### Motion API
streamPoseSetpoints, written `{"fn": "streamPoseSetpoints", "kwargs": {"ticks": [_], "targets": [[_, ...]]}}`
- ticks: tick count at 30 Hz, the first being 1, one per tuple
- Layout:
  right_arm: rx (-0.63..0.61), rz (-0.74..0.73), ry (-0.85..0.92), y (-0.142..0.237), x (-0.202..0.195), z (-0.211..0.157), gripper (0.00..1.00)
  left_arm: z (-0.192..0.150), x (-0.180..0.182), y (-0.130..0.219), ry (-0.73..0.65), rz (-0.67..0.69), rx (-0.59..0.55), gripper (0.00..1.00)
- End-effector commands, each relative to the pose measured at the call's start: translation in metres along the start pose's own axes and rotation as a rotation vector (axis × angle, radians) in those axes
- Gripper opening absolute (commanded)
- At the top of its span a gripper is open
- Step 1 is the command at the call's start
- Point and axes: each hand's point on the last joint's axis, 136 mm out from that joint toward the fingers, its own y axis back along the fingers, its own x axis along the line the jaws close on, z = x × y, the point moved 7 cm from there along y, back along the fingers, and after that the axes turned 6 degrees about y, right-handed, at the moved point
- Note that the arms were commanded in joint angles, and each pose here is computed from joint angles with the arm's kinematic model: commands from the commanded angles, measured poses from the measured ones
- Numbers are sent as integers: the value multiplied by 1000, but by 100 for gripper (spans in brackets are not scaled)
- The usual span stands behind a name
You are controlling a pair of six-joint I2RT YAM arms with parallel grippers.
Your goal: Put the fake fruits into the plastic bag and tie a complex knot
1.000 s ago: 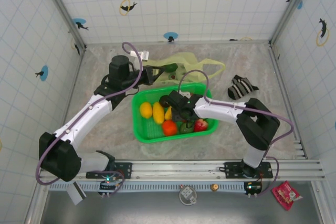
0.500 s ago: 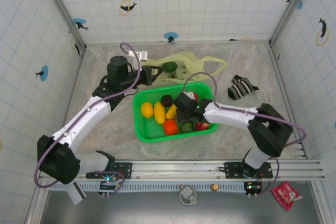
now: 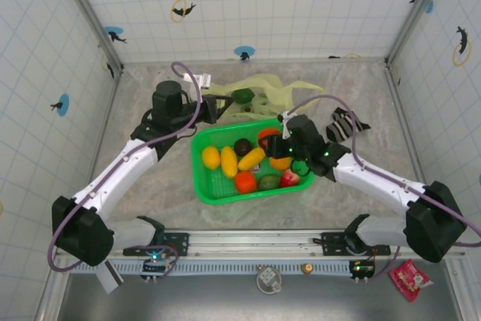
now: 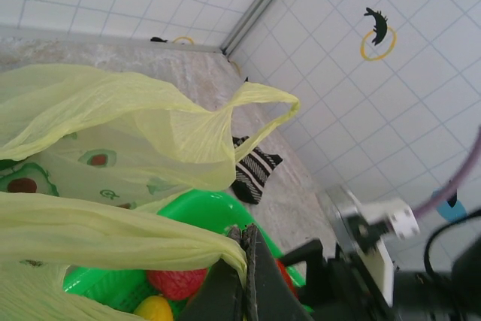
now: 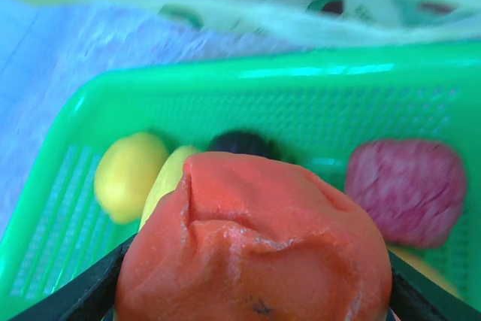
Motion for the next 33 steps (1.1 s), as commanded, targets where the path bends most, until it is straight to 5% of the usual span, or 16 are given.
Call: {"fn": "streamPoseSetpoints", "kwargs": {"ticks": [1,10,19,25,33], "targets": [[-94,98,4,-9,10,42,52,-6,-4,4,-37,-12,17,0],[-147,59,0,-57,9,105,52,-10,-2,3,-34,-16,40,0],[-163,-2,-79,-121,2,130,54,-3,-3,-4,-16,-34,45,0],[-193,84,-59,-143,17,135,92,2,1,-10,17,-47,52,0],[-198,101,-2,-108,15,124,87,4,5,-9,37,-46,41,0]]}}
